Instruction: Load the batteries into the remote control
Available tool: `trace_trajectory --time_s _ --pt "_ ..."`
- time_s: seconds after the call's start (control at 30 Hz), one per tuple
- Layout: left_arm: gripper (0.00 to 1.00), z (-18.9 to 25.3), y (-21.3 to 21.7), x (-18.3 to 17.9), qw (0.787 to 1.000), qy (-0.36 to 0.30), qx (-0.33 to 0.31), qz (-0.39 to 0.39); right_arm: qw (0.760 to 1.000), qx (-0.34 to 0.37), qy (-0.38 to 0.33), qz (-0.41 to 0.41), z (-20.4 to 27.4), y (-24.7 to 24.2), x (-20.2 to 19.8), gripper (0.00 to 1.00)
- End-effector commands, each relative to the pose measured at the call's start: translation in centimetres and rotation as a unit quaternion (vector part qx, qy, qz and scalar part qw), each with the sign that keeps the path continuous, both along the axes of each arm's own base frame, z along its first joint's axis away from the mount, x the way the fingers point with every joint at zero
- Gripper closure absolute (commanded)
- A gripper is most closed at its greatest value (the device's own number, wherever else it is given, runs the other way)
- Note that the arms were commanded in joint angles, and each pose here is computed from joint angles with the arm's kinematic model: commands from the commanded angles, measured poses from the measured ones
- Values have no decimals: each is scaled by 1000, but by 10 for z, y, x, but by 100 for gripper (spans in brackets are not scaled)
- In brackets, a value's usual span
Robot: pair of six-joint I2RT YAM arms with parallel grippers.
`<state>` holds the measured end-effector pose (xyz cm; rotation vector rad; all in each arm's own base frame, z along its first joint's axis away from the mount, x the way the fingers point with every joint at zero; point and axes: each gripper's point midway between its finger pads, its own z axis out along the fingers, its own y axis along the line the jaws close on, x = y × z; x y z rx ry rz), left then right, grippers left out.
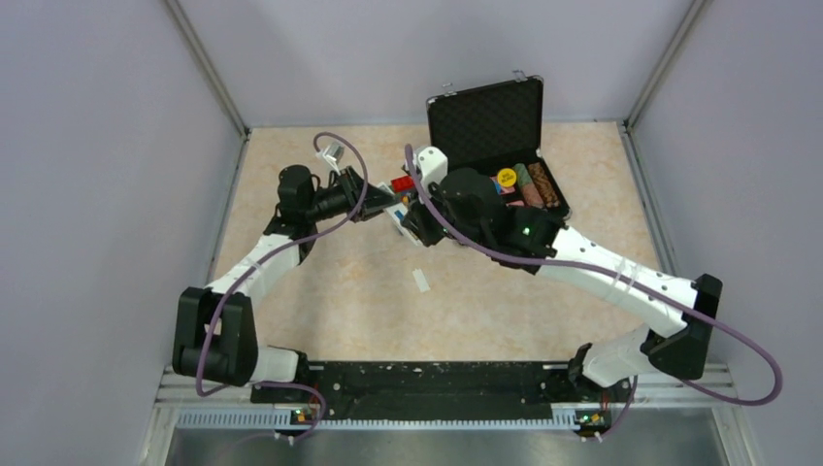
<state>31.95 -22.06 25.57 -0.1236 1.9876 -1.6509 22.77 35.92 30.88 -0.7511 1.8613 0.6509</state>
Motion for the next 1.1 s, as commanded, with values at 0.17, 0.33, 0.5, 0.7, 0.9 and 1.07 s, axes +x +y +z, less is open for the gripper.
trace_trajectory --time_s 0.17,0.33,0.5,0.7,0.9,1.07 --pt "100 11 -8 -11 997 -27 -35 -62 983 -108 134 -66 -35 -32 3 100" --pt "100 -1 -10 -12 996 -28 -28 -77 974 -134 169 -75 -55 -38 1 100" --pt "100 -12 -13 -12 996 -17 -27 -88 966 -157 188 -78 -72 -37 1 100" --pt "100 -18 -14 -11 996 -12 -26 -88 964 -164 190 -86 -79 -32 8 100" --pt "100 -21 -14 -12 995 -7 -21 -98 962 -169 191 -94 -83 -28 20 100" --pt "100 -22 -15 -11 995 -4 -21 -98 961 -175 191 -94 -86 -26 25 100"
